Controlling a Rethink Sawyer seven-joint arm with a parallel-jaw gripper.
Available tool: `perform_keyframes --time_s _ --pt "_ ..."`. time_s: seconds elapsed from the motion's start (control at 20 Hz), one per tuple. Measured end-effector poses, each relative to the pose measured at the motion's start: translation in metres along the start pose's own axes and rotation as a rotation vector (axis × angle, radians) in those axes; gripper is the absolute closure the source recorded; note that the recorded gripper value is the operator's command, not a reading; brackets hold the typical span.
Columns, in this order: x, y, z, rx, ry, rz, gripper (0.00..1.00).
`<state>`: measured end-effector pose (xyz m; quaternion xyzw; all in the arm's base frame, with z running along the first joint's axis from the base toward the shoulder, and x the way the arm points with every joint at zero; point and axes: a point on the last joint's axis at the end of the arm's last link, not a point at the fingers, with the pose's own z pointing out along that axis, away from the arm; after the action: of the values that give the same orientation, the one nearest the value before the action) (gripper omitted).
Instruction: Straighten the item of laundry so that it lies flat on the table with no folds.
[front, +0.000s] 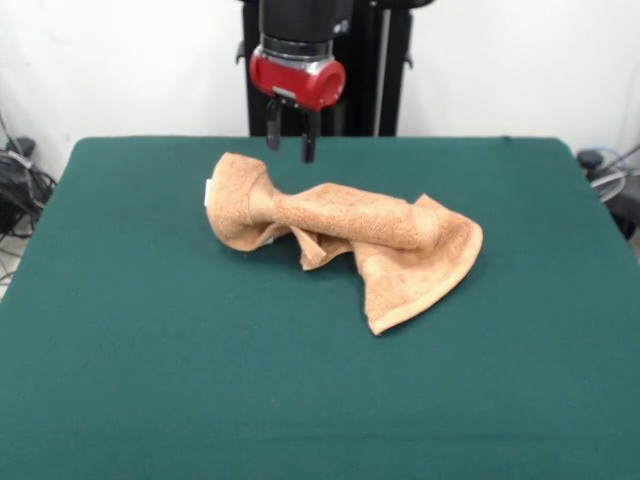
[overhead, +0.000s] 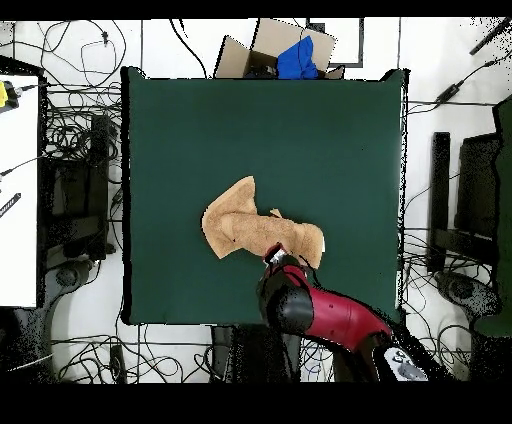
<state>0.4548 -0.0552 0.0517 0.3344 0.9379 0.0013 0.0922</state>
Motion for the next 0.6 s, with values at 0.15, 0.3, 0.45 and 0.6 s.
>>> perform_keyframes --time_s 0.15,0.3,0.45,0.6 --pt "0.009 0.003 0.005 -0.001 0.015 -0.021 0.0" --pt "0.015 0.004 0.009 -0.008 0.02 -0.041 0.0" --pt "0.02 0.002 0.014 -0.03 0.03 -0.07 0.0" --pt "0.021 0.0 0.016 -0.047 0.037 -0.086 0.0"
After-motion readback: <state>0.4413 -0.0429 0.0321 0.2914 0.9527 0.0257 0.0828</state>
